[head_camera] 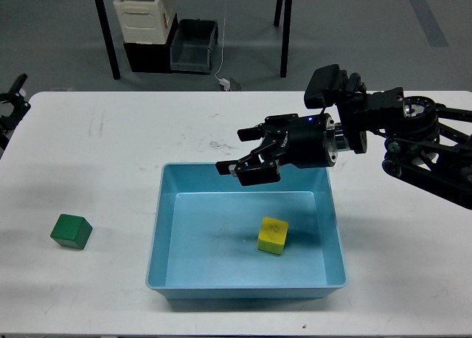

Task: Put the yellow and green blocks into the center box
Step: 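Raise the open right gripper out of the tub and withdraw it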

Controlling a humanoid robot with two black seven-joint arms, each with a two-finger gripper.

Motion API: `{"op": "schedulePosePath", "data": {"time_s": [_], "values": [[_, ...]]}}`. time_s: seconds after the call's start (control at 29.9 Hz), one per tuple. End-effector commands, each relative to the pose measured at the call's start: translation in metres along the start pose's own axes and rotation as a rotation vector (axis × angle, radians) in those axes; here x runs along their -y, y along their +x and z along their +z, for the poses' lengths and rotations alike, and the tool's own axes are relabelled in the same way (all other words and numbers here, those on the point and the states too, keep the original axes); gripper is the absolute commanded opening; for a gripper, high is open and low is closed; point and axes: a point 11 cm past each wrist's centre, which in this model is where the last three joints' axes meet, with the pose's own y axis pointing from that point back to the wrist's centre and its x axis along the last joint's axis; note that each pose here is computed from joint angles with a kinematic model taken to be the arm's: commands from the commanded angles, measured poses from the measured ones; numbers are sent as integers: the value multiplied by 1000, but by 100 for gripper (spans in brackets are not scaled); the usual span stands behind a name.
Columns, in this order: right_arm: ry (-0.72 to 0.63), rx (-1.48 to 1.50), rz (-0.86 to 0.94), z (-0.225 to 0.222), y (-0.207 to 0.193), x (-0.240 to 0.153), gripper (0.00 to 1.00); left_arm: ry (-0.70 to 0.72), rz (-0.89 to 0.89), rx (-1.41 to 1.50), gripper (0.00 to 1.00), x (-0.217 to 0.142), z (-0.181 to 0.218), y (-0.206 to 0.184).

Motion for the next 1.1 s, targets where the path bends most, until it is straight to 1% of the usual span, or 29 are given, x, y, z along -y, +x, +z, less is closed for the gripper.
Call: {"op": "schedulePosePath", "data": {"time_s": [0.0, 0.1, 0.2, 0.33, 0.37, 0.47, 0.53, 0.6, 0.67, 0.8, 0.9, 1.0, 1.07], "values": [[-3, 53, 215, 1, 11, -4, 99, -122, -55, 347, 100, 8, 28, -10], [-22, 145, 390, 5, 13, -13, 100, -173, -16, 508, 100, 12, 39, -11], [-22, 314, 554, 10, 16, -28, 100, -203, 13, 544, 100, 19, 48, -13], [-2, 541, 800, 17, 25, -63, 100, -210, -60, 574, 100, 22, 60, -14], [-13, 598, 863, 21, 24, -73, 100, -220, -89, 594, 100, 21, 67, -14], [-96, 777, 1026, 39, 12, -109, 100, -307, -217, 707, 100, 15, 94, -23], [-135, 871, 1110, 45, 0, -132, 100, -240, -286, 835, 100, 13, 95, -25], [-165, 973, 1184, 50, -17, -155, 100, -150, -354, 990, 100, 12, 87, -26], [-180, 1098, 1247, 55, -41, -175, 100, -53, -414, 1172, 100, 10, 77, -24], [-196, 1279, 1348, 57, -84, -207, 100, 120, -544, 1415, 100, 1, 48, -21], [-249, 1332, 1414, 54, -113, -229, 100, 257, -657, 1563, 100, -13, 34, -15], [-304, 1347, 1446, 47, -135, -244, 100, 416, -775, 1707, 100, -34, 20, -2], [-325, 1349, 1465, 41, -145, -252, 100, 474, -839, 1790, 100, -42, 16, 2]]}}
